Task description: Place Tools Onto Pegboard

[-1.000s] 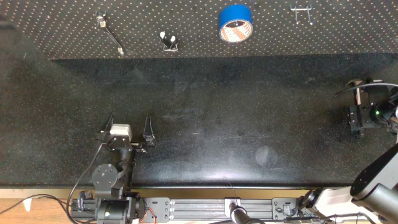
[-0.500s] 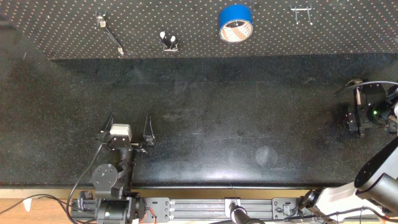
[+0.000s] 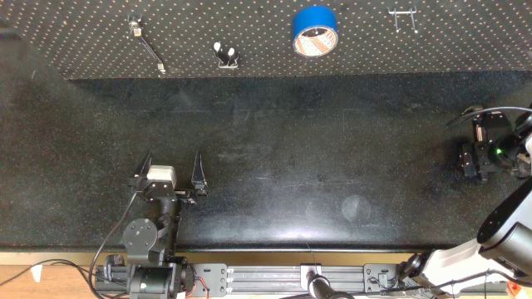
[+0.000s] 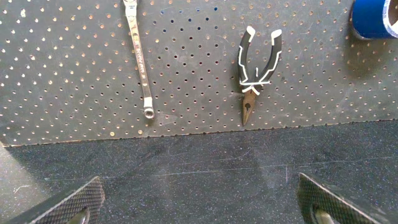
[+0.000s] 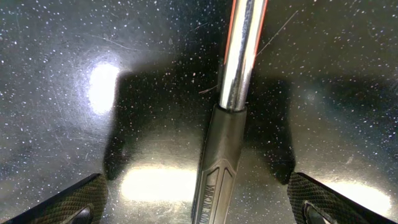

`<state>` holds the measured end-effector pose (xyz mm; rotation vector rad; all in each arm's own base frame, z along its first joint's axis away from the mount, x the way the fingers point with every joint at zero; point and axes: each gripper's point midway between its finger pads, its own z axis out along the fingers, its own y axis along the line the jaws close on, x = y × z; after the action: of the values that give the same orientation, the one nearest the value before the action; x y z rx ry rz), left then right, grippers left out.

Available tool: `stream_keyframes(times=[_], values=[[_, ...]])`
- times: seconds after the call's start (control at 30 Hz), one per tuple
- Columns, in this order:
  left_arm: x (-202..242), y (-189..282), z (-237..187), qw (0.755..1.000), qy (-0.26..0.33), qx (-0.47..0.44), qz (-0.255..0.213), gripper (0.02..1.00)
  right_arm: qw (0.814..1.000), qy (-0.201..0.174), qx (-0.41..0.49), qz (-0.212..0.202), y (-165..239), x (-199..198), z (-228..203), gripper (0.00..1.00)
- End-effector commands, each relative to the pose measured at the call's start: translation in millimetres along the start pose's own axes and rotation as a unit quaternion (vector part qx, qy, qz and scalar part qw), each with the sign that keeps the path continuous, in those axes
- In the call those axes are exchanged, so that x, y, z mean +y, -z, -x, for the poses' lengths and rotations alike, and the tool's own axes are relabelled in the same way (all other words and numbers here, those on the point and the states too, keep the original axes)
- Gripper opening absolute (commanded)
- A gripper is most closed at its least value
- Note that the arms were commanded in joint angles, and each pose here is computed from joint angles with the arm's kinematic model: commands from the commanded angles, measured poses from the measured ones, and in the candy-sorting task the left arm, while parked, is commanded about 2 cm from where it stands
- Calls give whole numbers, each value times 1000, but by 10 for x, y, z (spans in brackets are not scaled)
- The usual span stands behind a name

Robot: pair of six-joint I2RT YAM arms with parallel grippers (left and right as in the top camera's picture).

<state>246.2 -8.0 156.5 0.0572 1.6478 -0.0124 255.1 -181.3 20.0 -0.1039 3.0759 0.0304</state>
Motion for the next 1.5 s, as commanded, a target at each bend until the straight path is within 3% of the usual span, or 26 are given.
stream_keyframes(times=[0.03, 0.13, 0.2, 0.37, 0.6, 0.7, 0.8, 1.0, 1.2, 1.4, 1.5], values=[[-5, 3, -5, 1000, -3, 0, -1, 996, 1000, 6, 2, 7, -37, 13, -18, 735], [-5, 3, -6, 1000, -3, 0, -1, 996, 1000, 6, 2, 8, -38, 13, -19, 564], [-5, 3, -5, 1000, -3, 0, -1, 996, 1000, 6, 2, 8, -38, 13, -19, 362], [-5, 3, -6, 1000, -3, 0, -1, 996, 1000, 6, 2, 8, -38, 13, -19, 80], [-5, 3, -6, 1000, -3, 0, -1, 996, 1000, 3, 1, 7, -29, 11, -15, 77], [-5, 3, -6, 1000, -3, 0, -1, 996, 999, -40, -17, -8, 60, -31, 40, 77], [-5, 3, -6, 1000, -3, 0, -1, 996, 995, -72, -64, -12, 267, -29, 164, 75], [-5, 3, -5, 1000, -3, 0, -1, 996, 967, -101, -230, 46, 1051, 313, 543, 73], [-5, 3, -5, 1000, -3, 0, -1, 996, 941, -49, -332, 43, 1726, 834, 824, 73], [-5, 3, -5, 1000, -3, 0, -1, 998, 893, 51, -442, 63, 2342, 1644, 1218, 73], [-5, 3, -5, 1000, -3, 0, -1, 996, 892, 52, -444, 66, 2363, 1839, 1278, 73]])
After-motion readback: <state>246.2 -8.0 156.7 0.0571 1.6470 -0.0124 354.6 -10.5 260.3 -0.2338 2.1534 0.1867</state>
